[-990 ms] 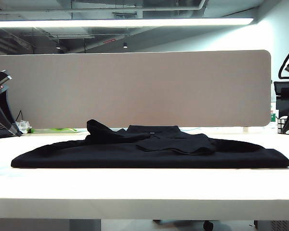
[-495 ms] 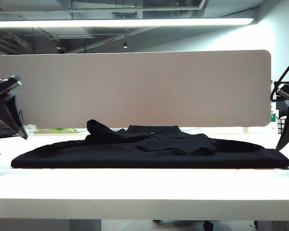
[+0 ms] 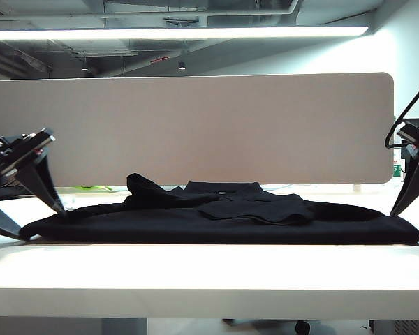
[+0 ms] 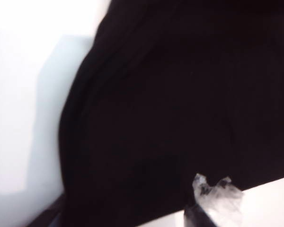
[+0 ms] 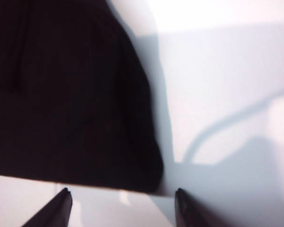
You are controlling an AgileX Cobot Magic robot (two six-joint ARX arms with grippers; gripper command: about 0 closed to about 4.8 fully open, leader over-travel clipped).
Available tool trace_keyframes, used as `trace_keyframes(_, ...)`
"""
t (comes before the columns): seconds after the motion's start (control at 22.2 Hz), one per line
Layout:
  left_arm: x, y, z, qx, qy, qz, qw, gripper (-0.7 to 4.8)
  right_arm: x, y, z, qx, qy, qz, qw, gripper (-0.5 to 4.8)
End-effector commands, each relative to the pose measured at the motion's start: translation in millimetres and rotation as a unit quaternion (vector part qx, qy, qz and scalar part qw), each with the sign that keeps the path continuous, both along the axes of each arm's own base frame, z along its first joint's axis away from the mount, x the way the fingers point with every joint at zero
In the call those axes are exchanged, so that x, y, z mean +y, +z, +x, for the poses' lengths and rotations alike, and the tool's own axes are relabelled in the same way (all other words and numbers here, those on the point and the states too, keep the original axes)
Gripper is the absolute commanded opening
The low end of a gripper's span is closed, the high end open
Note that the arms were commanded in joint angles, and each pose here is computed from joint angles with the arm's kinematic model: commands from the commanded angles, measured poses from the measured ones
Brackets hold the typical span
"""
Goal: Fold the bottom side of the T-shirt horizontally towards the center, about one-third of the way, then fold the sleeve back towards the center, creating a straight line along the edge of the T-shirt, and finally fold the bottom of the T-shirt up towards the top, creating a neat rectangle.
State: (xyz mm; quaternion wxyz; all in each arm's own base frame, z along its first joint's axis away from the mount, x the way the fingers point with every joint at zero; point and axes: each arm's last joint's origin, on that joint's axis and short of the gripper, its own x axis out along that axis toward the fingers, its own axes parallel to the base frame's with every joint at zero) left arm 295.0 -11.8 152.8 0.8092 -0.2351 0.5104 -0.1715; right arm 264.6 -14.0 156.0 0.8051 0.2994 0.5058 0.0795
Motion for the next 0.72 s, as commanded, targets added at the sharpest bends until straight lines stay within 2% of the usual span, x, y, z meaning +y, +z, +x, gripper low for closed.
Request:
trace_keyframes(0.04, -5.2, -10.4, -3.4, 0.032, 0.002, 0.011, 0.999, 3.05, -0.3, -0.3, 2.5, -0.008, -0.013, 0.009, 1.0, 2.93)
trace_keyframes(0.18, -10.7, -11.3, -3.1, 0.031, -0.007, 0.012, 0.999, 3.05, 1.2, 0.9, 7.6, -0.027, -0.016, 0.027, 0.999, 2.51)
trace_keyframes(0.72, -11.0, -11.1, -2.4, 0.031, -0.001, 0.007, 0.999, 3.05, 6.2, -1.2, 11.6, -0.034, -0.009, 0.035, 0.999, 2.51)
